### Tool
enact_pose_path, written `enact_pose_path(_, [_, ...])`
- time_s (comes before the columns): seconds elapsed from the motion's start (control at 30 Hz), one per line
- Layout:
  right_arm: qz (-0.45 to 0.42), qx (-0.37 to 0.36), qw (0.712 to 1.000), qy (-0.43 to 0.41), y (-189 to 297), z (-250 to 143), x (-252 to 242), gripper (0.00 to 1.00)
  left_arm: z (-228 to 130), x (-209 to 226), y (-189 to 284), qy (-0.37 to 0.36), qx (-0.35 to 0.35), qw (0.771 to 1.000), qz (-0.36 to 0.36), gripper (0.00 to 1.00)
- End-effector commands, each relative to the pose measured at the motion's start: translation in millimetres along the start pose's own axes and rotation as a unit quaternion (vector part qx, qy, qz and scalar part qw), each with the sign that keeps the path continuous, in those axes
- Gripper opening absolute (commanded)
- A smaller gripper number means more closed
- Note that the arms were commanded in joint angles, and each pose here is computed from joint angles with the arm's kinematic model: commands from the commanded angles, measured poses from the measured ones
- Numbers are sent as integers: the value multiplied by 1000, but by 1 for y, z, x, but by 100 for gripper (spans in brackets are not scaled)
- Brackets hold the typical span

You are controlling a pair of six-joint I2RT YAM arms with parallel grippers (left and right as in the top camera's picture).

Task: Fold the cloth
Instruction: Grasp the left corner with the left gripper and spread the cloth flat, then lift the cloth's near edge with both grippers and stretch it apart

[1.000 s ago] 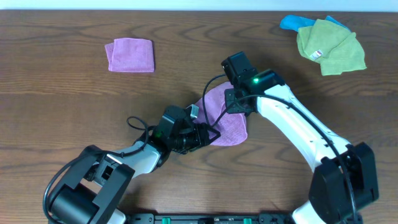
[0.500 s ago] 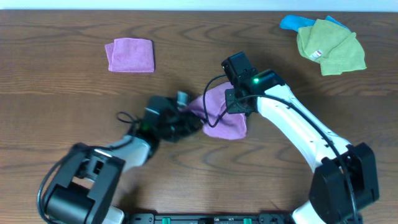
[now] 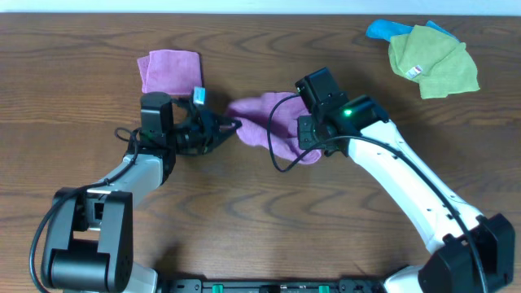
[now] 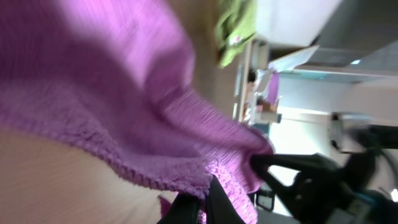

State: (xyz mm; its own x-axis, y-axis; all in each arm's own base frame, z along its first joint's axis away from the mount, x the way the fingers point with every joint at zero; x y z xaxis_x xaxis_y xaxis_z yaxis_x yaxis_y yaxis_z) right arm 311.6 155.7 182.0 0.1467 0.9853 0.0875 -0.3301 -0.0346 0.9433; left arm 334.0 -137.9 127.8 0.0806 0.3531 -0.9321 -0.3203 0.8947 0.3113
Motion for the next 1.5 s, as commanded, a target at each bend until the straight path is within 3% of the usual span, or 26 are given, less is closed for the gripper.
enact_pose_path(0.0, [2, 4, 1000, -11, 4, -4, 4, 1, -13, 6, 1, -44, 31, 999, 7, 6])
enact_pose_path(0.43, [-56, 64, 996, -16, -21, -49, -14, 1, -58, 35, 13, -51, 116, 990, 54, 5])
enact_pose_path(0.67, [-90, 101, 990, -31, -39, -75, -32, 2, -63, 47, 34, -32, 117, 990, 68, 5])
enact_pose_path(0.97, [-72, 111, 990, -39, -42, -78, -28, 2, -67, 48, 36, -28, 125, 990, 67, 5])
enact_pose_path(1.23, [-15, 32, 998, -51, -35, -51, -10, 2, -45, 33, 31, -20, 91, 995, 21, 6])
enact_pose_path(1.47, [54, -87, 994, -41, -22, -6, 13, 4, 14, -1, 27, -46, 8, 999, -15, 6])
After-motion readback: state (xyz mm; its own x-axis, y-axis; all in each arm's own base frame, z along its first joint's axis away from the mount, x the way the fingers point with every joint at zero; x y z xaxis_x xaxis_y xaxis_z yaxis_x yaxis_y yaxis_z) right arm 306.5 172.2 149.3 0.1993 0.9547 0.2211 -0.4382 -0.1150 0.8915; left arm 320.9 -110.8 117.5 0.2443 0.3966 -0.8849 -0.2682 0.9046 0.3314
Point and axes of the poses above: each gripper's point midway between its finger pads, its own y axis back along the fingers, its own x axis along the line the jaws close on, z = x × y, the point moved 5 cm from there along y, back along the fingers, and after that the axes turned 11 degrees about -y, right-handed, at the moved point
